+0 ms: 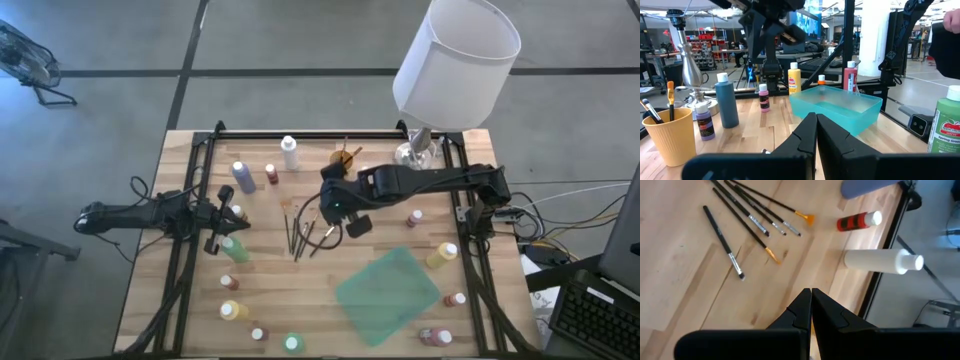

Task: Pick & Place Paint Supplies
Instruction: Put the silver paintbrush into the yellow cup

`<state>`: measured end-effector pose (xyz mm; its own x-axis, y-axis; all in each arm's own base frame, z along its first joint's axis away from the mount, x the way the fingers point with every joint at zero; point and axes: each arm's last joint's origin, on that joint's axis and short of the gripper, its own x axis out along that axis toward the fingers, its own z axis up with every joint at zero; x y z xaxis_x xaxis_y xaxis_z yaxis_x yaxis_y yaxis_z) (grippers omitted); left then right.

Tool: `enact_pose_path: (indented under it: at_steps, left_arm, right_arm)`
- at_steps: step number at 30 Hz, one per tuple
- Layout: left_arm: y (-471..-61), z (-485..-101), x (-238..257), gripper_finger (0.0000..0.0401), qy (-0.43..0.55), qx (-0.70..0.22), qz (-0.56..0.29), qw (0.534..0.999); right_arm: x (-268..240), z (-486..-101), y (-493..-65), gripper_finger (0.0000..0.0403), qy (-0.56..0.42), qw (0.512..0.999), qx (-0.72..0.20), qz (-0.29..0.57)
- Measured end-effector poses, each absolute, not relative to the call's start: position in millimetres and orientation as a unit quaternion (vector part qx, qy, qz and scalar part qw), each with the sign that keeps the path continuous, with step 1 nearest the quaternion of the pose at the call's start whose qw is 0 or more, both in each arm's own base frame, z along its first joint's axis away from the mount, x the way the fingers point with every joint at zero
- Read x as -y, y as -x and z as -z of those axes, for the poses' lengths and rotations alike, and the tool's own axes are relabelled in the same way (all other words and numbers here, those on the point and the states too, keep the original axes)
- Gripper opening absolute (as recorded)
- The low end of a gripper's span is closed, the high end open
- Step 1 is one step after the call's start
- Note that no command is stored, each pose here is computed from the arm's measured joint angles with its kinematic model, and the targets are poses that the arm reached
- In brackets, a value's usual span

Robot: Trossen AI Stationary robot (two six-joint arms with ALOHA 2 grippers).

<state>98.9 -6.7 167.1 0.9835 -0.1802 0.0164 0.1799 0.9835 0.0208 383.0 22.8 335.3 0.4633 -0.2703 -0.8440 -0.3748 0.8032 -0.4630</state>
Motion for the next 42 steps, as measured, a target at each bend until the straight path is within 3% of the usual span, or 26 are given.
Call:
enact_pose_path:
  at_steps: [12,27,42]
  left_arm:
    - [-98.8,-167.2,6.7,0.0014,-0.010,0.009,0.090,0.996]
    - [-98.9,-167.1,6.7,0.0014,-0.009,0.009,0.090,0.996]
    - [-98.8,-167.2,6.8,0.0014,-0.009,0.009,0.090,0.996]
  right_arm:
    - [-22.8,-316.3,-381.2,0.0017,0.307,0.781,-0.543,-0.042]
    - [-22.2,-314.9,-375.7,0.0110,0.248,0.787,-0.565,-0.005]
    - [-22.3,-313.9,-373.6,0.0167,0.243,0.781,-0.575,-0.004]
